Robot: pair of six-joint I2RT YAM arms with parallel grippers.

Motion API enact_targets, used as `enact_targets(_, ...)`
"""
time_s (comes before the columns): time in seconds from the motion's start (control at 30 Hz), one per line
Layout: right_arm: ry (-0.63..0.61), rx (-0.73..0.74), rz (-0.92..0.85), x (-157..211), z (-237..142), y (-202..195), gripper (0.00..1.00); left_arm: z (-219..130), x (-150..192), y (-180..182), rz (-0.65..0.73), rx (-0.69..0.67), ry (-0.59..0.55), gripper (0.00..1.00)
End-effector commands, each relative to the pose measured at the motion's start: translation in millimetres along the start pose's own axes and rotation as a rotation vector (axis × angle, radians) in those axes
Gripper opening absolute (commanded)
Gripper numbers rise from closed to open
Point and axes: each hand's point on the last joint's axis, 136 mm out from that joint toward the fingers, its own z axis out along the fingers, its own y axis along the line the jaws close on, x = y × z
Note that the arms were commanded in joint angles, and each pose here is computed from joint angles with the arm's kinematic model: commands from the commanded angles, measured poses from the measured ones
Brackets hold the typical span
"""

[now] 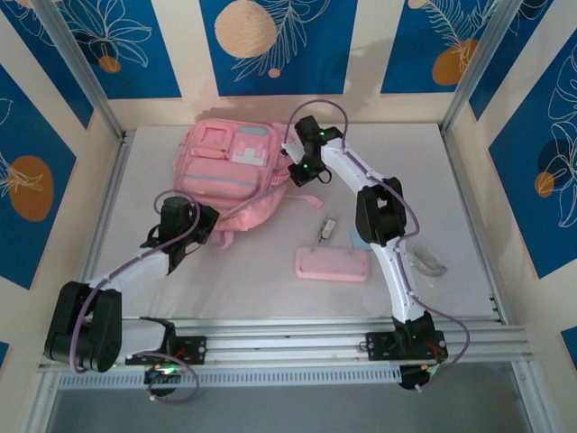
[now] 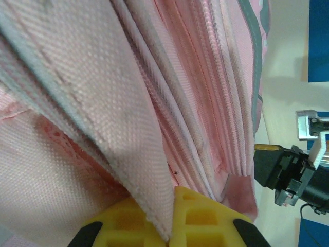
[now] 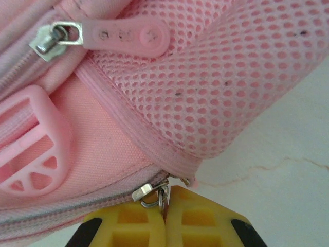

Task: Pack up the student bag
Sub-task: Zip the student bag at the center of the table, then rotate the student bag at the top-center of the table.

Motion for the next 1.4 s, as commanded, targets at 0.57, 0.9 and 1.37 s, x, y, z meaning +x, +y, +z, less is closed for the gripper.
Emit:
enact_targets(0.57, -0.193, -0.371, 0.164, -6.1, -91.7, 48.2, 0.49, 1.4, -13.0, -26.7, 0.233, 0.046, 0.006, 0.0)
enact_targets(0.9, -0.259, -0.362, 0.18, -53.3, -56.9, 77.2, 0.52, 2.3, -10.7, -21.1, 0.546, -0.052, 0.088, 0.01)
enact_targets(1.37, -0.242, -0.216, 0.211, -75.0, 21.4, 48.8, 0.61, 24.2, -4.7, 0.3, 0.503, -0.017, 0.109, 0.0)
